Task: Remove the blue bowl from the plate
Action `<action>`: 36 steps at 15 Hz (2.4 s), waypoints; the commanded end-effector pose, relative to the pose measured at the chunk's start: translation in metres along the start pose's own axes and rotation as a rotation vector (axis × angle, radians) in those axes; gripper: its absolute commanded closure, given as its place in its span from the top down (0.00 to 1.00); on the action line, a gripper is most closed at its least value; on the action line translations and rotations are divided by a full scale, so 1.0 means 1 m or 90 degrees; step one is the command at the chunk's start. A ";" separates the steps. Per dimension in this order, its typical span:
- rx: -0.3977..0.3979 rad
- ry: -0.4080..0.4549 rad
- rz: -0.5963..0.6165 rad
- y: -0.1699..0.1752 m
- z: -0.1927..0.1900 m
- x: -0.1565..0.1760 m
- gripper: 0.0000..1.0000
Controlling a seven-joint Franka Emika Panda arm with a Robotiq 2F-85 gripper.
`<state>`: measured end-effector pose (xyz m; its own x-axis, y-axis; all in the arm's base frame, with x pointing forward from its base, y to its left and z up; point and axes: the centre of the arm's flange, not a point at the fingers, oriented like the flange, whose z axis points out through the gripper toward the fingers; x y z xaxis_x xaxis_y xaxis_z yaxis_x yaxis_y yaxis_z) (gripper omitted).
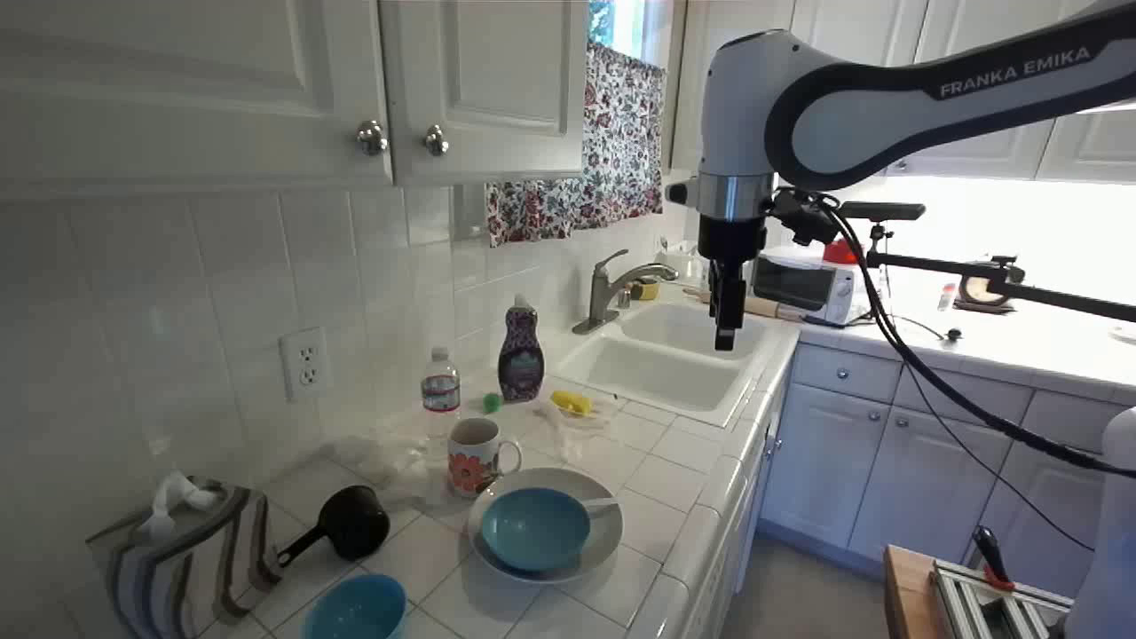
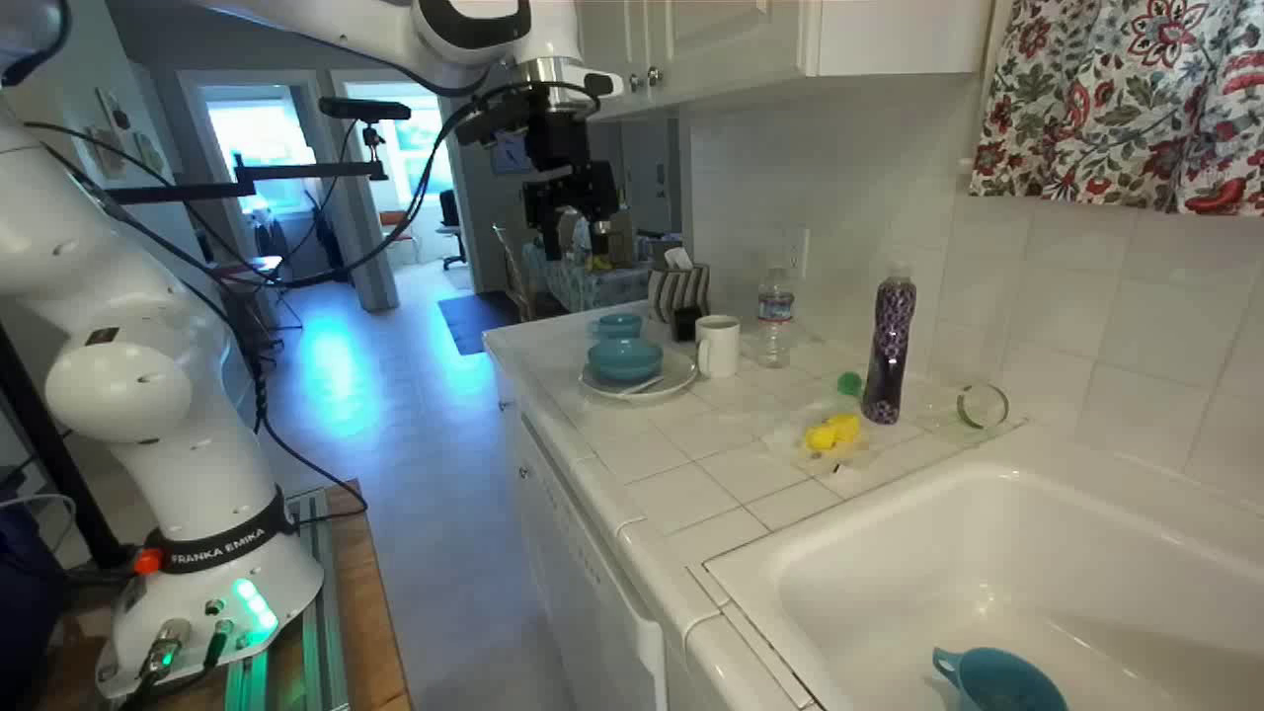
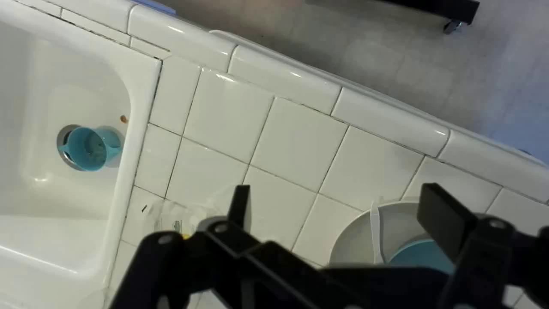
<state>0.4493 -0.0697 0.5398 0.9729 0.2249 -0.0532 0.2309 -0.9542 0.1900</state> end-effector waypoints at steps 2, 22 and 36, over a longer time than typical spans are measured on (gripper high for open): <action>0.000 0.000 0.000 0.000 0.000 0.000 1.00; 0.245 0.034 0.156 -0.017 0.115 0.126 1.00; 0.257 -0.045 0.177 -0.046 0.203 0.189 1.00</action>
<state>0.6013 -0.0268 0.3293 0.9926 -0.0207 -0.1195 -0.0408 -0.9849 -0.1683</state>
